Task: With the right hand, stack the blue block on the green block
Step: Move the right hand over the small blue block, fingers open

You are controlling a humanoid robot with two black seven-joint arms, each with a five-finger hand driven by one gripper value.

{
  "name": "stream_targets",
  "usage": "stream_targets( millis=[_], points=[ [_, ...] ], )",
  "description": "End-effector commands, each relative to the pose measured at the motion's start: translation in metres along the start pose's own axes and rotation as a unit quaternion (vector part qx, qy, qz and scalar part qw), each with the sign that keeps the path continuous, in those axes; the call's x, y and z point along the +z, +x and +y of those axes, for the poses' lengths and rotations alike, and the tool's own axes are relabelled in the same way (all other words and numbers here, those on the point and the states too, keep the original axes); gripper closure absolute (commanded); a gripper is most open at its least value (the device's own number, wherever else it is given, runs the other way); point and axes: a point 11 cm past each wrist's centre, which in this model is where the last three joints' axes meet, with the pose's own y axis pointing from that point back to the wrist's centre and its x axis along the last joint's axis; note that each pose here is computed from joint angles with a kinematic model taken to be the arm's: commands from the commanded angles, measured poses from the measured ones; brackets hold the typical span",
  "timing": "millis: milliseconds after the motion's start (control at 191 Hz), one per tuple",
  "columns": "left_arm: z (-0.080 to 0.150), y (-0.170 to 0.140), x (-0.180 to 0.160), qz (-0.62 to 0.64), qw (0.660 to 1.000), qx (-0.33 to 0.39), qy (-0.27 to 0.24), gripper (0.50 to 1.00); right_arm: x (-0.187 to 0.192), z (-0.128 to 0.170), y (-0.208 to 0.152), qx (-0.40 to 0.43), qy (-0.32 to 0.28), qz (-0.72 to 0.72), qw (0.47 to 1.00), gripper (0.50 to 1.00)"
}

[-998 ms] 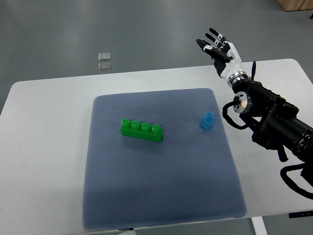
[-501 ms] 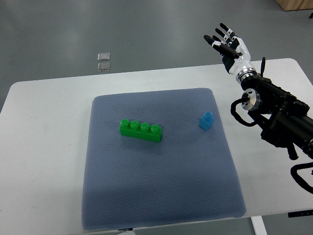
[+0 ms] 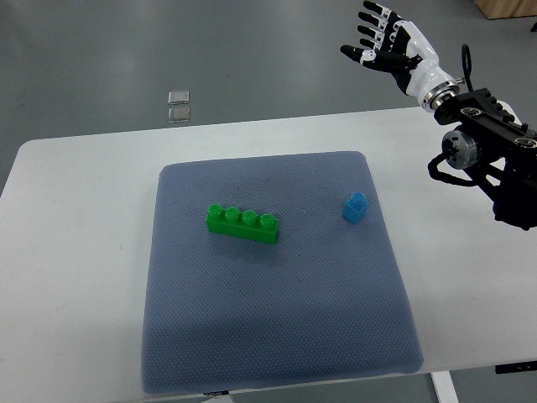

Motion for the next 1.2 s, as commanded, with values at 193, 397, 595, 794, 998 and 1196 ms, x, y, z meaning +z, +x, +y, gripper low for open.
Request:
stream_targets(
  millis=[193,397,595,794,998,1196],
  points=[
    [0.000,0.000,0.000,0.000,1.000,0.000,0.000,0.500,-0.015,0.018,-0.029,-0.204,-0.029,0.226,0.952,0.587],
    [0.000,0.000,0.000,0.000,1.000,0.000,0.000,0.500,-0.027,0.020,-0.034,-0.306,-0.055,0.344,0.886,0.587],
    [0.000,0.000,0.000,0.000,1.000,0.000,0.000,0.500,-0.028,0.027,-0.033,-0.369,-0.088,0.422,0.823,0.587],
    [0.000,0.000,0.000,0.000,1.000,0.000,0.000,0.500,-0.003,0.046,-0.049,-0.434,-0.113,0.472,0.759,0.587],
    [0.000,0.000,0.000,0.000,1.000,0.000,0.000,0.500,0.019,0.055,-0.058,-0.454,-0.124,0.493,0.732,0.589],
    [0.000,0.000,0.000,0.000,1.000,0.000,0.000,0.500,0.038,0.063,-0.056,-0.454,-0.130,0.512,0.717,0.591]
  ],
)
